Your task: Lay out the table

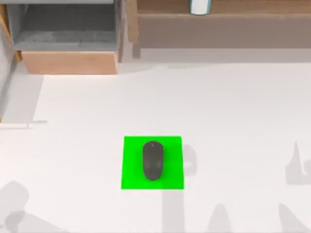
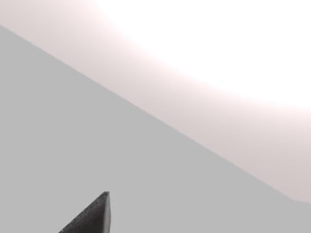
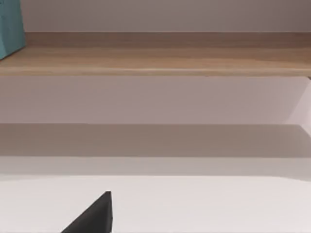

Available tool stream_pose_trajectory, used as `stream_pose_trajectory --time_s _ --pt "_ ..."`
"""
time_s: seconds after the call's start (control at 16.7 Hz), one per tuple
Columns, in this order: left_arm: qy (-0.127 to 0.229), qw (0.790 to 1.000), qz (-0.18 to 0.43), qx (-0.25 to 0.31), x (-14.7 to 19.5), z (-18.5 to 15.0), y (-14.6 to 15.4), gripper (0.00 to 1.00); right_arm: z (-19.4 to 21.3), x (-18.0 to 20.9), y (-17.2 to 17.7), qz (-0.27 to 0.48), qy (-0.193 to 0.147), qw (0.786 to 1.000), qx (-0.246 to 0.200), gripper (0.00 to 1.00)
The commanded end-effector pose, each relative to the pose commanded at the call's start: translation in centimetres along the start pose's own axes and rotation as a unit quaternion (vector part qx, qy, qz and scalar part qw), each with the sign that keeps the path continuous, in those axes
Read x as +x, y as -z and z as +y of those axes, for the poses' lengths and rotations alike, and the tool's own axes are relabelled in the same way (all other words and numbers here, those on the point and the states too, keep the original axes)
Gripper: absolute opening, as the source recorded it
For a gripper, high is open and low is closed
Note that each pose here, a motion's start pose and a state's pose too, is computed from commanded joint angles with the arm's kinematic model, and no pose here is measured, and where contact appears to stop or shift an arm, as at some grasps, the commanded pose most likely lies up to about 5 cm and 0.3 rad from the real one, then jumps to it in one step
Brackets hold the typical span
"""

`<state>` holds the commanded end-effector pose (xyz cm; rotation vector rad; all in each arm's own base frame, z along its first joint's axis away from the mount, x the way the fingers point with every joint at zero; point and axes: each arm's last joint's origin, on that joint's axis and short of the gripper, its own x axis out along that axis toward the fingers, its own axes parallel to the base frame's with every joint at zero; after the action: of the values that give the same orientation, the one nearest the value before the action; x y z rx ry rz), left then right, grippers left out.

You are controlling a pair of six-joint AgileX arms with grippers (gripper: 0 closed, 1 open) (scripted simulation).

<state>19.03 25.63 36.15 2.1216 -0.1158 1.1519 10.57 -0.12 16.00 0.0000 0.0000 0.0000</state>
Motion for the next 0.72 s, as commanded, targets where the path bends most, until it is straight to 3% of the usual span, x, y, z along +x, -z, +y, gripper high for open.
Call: stream_pose_trajectory --time_s 0.18,0.36,0.54,0.72 --pt "0.127 0.983 -0.071 -0.109 -5.8 -5.6 -6.1 1.0 0.0 0.0 0.0 0.0 0.0 1.0 0.0 1.0" --pt "0.228 0.944 -0.136 -0.195 -11.4 -8.2 -11.2 1.0 0.0 0.0 0.0 0.0 0.0 1.0 0.0 1.0" --pt "0.3 0.899 -0.19 -0.257 -16.0 -8.9 -14.9 1.0 0.0 0.0 0.0 0.0 0.0 1.0 0.0 1.0" --pt "0.343 0.861 -0.229 -0.297 -19.0 -8.9 -17.2 1.0 0.0 0.0 0.0 0.0 0.0 1.0 0.0 1.0"
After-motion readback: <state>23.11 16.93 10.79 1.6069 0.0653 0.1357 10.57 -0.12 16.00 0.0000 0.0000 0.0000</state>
